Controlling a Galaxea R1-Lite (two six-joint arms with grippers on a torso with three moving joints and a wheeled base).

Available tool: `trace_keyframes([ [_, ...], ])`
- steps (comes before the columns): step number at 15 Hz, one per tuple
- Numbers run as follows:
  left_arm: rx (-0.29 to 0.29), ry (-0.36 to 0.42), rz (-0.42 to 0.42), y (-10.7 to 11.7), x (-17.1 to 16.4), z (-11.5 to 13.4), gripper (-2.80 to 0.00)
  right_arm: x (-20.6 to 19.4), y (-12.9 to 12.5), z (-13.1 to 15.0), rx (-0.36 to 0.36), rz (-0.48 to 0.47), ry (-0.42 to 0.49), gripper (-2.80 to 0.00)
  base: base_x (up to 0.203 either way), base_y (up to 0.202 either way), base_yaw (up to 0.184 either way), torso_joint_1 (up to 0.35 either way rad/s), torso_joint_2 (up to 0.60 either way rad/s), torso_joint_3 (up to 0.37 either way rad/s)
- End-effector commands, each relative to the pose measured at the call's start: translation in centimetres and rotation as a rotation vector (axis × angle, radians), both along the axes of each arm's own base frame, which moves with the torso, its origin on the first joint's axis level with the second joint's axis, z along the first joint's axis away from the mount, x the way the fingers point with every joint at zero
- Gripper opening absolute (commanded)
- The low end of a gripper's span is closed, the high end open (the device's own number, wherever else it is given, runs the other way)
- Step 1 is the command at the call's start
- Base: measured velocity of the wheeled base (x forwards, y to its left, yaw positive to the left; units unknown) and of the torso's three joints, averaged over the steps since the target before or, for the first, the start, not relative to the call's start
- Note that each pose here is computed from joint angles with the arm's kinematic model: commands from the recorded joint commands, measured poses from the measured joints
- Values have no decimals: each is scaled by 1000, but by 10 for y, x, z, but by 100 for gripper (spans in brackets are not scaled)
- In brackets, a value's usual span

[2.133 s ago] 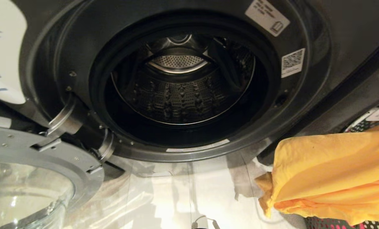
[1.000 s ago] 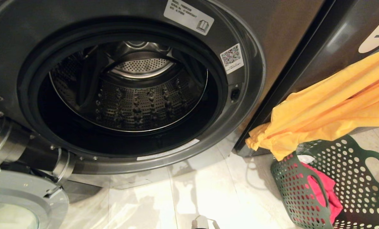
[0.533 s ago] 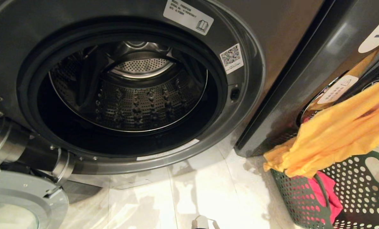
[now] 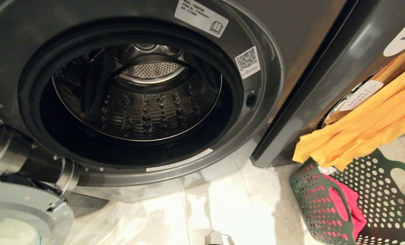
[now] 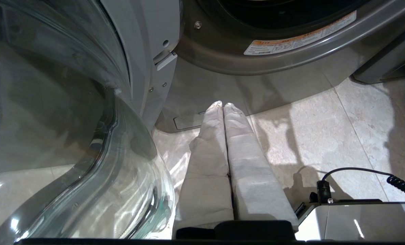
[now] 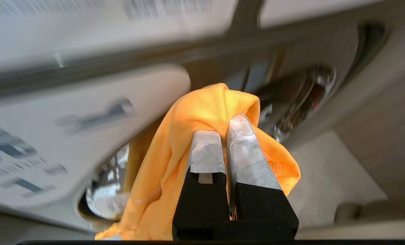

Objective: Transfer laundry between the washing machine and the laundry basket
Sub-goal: Pick a cloth and place it into the basket

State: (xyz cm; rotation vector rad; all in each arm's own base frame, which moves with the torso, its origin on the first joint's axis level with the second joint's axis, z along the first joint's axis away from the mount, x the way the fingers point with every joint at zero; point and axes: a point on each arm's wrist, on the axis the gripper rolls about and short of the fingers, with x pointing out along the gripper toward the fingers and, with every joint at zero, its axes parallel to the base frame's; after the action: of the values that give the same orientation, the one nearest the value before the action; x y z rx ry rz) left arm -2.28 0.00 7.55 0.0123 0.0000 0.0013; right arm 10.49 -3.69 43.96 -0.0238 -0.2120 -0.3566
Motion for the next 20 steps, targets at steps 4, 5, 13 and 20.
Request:
trace_keyframes([
  [4, 0, 0, 0, 0, 0, 0, -280, -11, 3, 15, -21, -3, -59, -280, 0, 0, 0, 0, 0, 0],
  [5, 0, 0, 0, 0, 0, 0, -280, -15, 3, 16, -24, -19, -65, -280, 0, 0, 0, 0, 0, 0],
  [13, 1, 0, 0, 0, 0, 0, -280, -17, -13, -35, 94, -172, 209, -280, 0, 0, 0, 0, 0, 0],
  [20, 0, 0, 0, 0, 0, 0, -280, 20, -52, -111, 270, -275, 502, -280, 0, 0, 0, 0, 0, 0],
])
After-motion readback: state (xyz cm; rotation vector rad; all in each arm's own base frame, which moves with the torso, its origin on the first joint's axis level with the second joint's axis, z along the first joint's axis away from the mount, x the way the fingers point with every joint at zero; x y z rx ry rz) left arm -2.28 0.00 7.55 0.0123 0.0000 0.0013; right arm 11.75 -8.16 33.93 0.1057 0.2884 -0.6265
